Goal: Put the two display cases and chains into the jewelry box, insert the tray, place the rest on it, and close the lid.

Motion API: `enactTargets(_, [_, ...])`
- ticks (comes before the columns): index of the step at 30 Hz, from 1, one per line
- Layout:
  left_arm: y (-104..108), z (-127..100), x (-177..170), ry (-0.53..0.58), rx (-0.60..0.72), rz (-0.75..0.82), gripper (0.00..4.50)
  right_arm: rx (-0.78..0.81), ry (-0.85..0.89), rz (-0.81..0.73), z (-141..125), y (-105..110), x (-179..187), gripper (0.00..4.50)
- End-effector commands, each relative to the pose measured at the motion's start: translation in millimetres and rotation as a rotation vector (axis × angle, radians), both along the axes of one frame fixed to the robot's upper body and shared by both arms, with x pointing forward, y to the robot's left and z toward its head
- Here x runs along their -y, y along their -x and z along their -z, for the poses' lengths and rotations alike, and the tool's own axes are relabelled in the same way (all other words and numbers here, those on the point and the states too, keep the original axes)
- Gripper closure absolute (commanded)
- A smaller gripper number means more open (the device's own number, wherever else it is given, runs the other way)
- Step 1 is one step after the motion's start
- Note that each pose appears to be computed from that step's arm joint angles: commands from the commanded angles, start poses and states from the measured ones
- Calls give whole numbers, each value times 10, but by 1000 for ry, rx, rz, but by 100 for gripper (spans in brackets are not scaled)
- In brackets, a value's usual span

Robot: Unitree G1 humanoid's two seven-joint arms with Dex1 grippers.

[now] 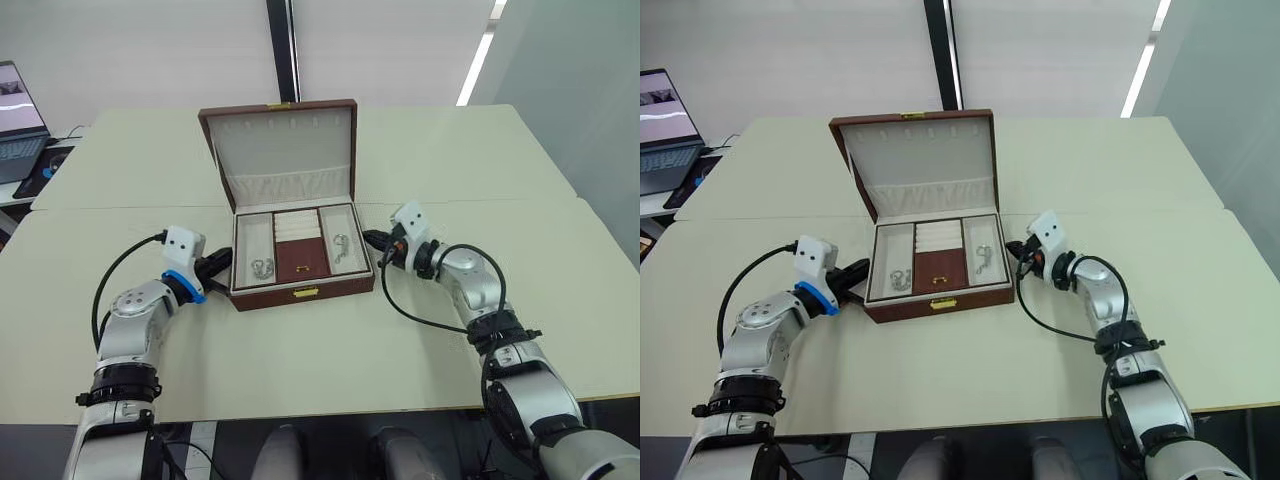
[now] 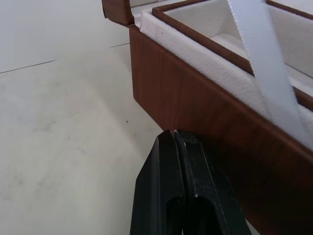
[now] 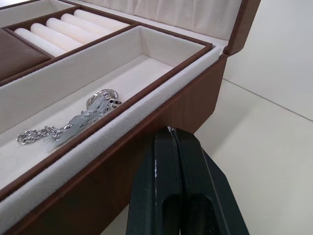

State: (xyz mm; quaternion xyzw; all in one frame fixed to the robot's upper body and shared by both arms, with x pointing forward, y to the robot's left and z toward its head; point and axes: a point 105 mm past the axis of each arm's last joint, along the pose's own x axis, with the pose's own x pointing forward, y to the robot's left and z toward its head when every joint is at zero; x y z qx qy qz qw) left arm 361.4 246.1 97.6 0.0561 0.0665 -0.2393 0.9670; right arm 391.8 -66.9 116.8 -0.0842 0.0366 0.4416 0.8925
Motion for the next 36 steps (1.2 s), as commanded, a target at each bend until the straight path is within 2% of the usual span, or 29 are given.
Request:
enactTargets(1, [168,-73,379,27,31,168,450,5,-35,-192,-113,292,-302,447])
enactTargets(10, [546,15,508,5,-76,219,450,-87,-33,-262,-7,715,-249,447])
enactTargets(16, [688,7,569,8,-114,221,450,-130,-36,-270,20,944,-190,447])
enactTargets(36, [525,-62,425,-29,-53,130,450,-165,-32,-315,41,1071,-214,447])
